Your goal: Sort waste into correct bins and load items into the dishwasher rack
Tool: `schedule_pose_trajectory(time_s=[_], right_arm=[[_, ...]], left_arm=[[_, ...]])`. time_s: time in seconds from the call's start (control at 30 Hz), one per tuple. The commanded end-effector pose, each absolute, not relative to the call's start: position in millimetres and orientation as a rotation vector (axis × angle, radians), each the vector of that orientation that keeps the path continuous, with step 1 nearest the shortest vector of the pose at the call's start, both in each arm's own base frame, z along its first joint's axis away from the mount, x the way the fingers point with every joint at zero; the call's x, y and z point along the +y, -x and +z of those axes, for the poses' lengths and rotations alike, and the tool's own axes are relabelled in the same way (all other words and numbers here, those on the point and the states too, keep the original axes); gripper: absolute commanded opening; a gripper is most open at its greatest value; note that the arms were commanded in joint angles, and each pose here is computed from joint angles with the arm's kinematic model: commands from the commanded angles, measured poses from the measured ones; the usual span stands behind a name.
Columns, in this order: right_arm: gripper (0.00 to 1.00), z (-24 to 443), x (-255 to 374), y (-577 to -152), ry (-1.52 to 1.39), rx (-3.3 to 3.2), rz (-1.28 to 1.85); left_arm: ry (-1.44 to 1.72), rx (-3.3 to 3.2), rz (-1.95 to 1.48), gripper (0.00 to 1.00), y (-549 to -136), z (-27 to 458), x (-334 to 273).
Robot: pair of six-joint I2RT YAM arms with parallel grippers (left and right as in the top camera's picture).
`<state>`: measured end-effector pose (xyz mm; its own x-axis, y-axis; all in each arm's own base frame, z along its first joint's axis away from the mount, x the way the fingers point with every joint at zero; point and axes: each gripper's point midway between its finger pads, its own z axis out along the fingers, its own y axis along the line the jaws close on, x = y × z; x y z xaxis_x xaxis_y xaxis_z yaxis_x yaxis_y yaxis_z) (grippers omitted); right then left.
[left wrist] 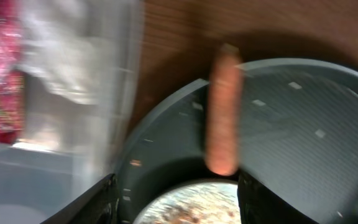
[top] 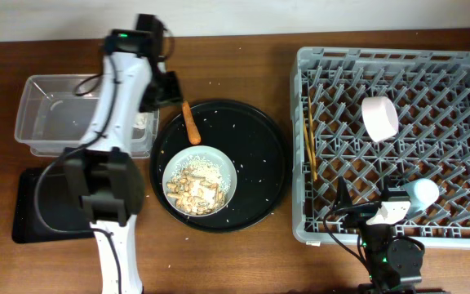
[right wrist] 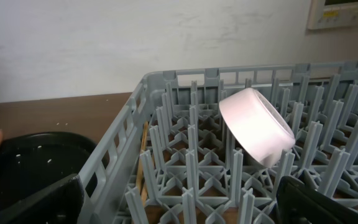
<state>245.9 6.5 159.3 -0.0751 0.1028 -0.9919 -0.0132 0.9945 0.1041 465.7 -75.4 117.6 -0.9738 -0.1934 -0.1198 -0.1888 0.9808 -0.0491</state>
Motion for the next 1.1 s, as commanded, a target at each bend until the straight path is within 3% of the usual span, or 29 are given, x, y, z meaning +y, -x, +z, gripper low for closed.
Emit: schedule_pose_trajectory(time_s=[0.0,0.13,0.23,0.27,0.33,0.37,0.43,0.47,0.57,0.67,0.73,0.87,1.07], right_arm=[[0.98,156,6,-246,-0.072,1.647,0.097],[0.98,156,6,-246,-0.072,1.646,0.098],[0.98,156,6,-246,-0.072,1.647,0.097],[0.98,156,6,-246,-0.072,1.647,0.097],[0.98,156,6,-246,-0.072,1.647,0.097],[0.98,156,6,-246,-0.072,1.646,0.098],[0.98,156,6,-246,-0.072,1.647,0.097],[0.98,156,6,-246,-0.072,1.647,0.097],[0.98,156,6,-246,-0.072,1.647,0.097],[0.98,156,6,-246,-0.072,1.646,0.098],[0.98,156,6,-246,-0.072,1.647,0.097],[0.98,156,6,-246,-0.072,1.647,0.097],[0.98,156,6,-246,-0.072,1.647,0.097]], left_arm=[[0.104,2.962,0.116,0.38,-462,89,-113],[0.18,2.934,0.126,0.39,-463,47,-117],[0.181,2.956,0.134,0.48,-455,24,-114],[0.186,2.964,0.14,0.58,-451,18,-113],[0.19,2.973,0.144,0.61,-447,8,-112],[0.189,2.973,0.144,0.55,-446,5,-112],[0.188,2.964,0.13,0.3,-448,3,-114],[0.189,2.946,0.114,0.23,-453,6,-116],[0.203,2.863,0.058,0.24,-475,46,-120],[0.256,2.704,0.006,0.24,-489,142,-104],[0.356,2.679,-0.004,0.24,-463,191,-81],[0.904,2.819,0.273,0.23,-342,223,1],[1.364,2.809,0.604,0.23,-252,151,57]])
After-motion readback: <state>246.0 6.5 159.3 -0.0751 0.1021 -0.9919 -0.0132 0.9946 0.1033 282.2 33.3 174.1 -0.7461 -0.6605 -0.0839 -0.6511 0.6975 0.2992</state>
